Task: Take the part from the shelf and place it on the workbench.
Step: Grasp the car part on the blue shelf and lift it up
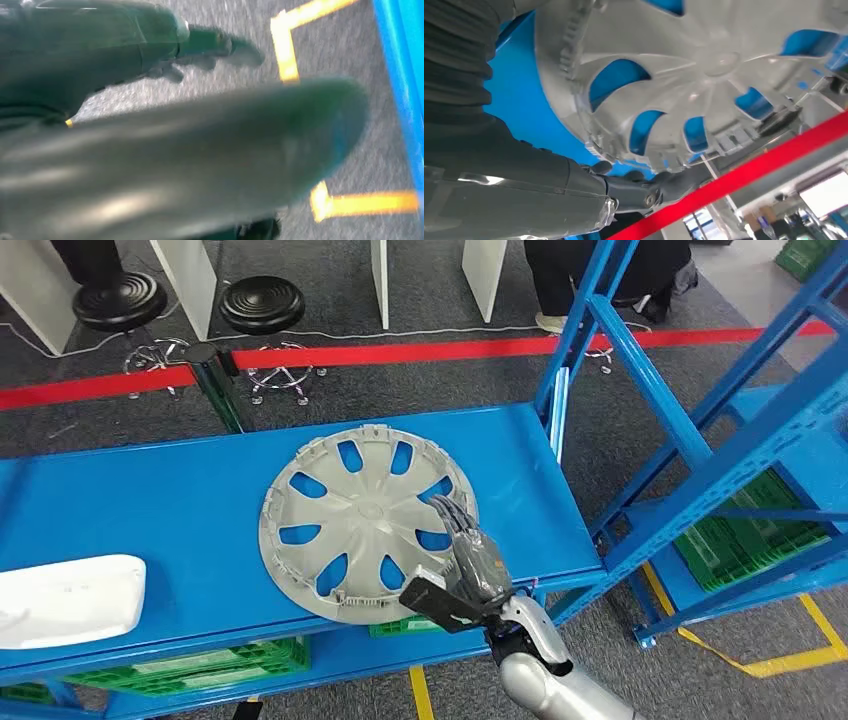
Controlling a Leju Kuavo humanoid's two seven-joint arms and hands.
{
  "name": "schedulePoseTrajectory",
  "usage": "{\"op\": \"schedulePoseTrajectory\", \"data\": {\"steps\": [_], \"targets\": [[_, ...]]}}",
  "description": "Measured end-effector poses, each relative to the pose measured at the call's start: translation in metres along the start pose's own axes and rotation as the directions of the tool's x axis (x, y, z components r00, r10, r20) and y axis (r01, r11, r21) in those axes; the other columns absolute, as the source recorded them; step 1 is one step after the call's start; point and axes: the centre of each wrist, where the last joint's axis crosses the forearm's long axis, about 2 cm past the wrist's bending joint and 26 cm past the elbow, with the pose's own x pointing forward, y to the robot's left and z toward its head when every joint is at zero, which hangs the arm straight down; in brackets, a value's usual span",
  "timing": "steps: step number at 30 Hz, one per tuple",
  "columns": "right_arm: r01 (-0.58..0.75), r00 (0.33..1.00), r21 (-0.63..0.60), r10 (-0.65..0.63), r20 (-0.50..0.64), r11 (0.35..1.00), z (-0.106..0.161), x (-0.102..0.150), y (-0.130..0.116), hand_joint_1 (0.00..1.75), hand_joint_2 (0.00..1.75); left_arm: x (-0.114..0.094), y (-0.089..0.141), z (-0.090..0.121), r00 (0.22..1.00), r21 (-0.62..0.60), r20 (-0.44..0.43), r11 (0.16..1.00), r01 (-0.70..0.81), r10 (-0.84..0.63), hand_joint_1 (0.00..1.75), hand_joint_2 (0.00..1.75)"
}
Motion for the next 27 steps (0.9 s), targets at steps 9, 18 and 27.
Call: {"op": "schedulePoseTrajectory", "data": {"steps": [9, 18, 27], "targets": [[-0.004, 1.000, 0.030, 0.004, 0.006, 1.000, -0.005, 0.003, -0.001, 0.00, 1.75, 0.007, 0.000, -0.002, 1.000, 0.004, 0.010, 1.000, -0.003, 0.003, 0.00, 0.00], [0.026, 1.000, 0.198, -0.029, 0.012, 0.980, -0.013, 0.006, -0.001, 0.00, 1.75, 0.013, 0.000, -0.003, 1.000, -0.003, 0.007, 1.000, 0.017, -0.017, 0.00, 0.00], [0.083, 0.997, 0.262, -0.079, -0.025, 0.962, -0.038, -0.002, -0.011, 0.00, 1.75, 0.023, -0.003, -0.004, 1.000, -0.023, 0.012, 0.999, 0.028, -0.028, 0.00, 0.00]]}}
